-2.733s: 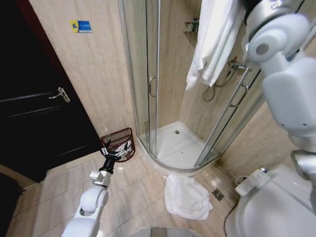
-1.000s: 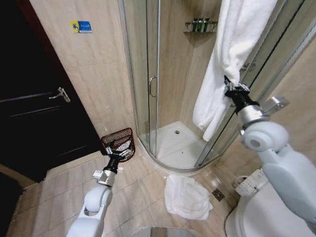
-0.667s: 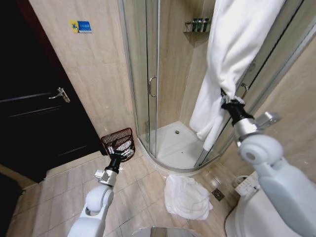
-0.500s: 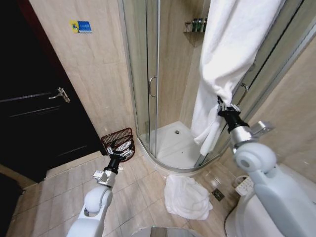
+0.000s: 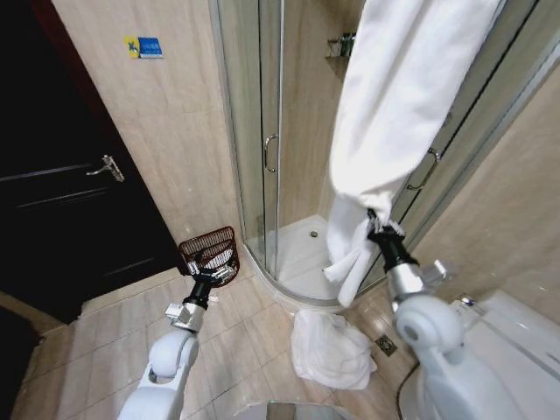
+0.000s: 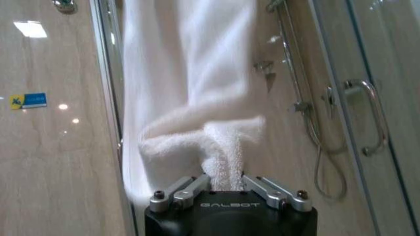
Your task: Discard the used towel into the hamper.
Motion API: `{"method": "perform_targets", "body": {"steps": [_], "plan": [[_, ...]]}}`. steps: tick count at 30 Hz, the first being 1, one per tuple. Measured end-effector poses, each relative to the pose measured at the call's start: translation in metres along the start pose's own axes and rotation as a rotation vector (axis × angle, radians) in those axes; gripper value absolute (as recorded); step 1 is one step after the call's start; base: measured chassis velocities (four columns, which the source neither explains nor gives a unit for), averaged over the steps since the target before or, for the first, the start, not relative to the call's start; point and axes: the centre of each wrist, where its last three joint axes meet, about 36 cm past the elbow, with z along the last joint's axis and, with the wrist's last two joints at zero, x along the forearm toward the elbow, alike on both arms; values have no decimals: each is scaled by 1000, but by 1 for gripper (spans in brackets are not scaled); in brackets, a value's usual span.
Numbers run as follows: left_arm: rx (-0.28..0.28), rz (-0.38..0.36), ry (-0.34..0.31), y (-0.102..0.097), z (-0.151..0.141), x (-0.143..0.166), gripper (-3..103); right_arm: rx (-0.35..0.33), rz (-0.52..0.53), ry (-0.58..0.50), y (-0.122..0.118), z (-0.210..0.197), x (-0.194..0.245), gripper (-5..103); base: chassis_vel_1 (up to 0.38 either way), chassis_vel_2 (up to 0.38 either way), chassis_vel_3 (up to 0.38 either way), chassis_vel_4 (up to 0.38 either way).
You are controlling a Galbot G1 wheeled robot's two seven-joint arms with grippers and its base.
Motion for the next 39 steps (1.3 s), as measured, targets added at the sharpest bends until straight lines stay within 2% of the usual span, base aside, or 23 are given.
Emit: {"method": "perform_targets", "body": {"steps": [7,11,22,39], "plan": [[7,0,-2,2,1,2,100,-10,40,-14,10,14,17,8,0,0,0,0],[9,0,-4,2,0,2,100,-41,54,-30,25,10,29,8,0,0,0,0],[10,22,14,2,2,8,100,61,96,-91,32,12,47,8,0,0,0,0],[0,26,13,2,0,8,100,73,100,-100,31,9,46,8,32,30,29,35]]}}
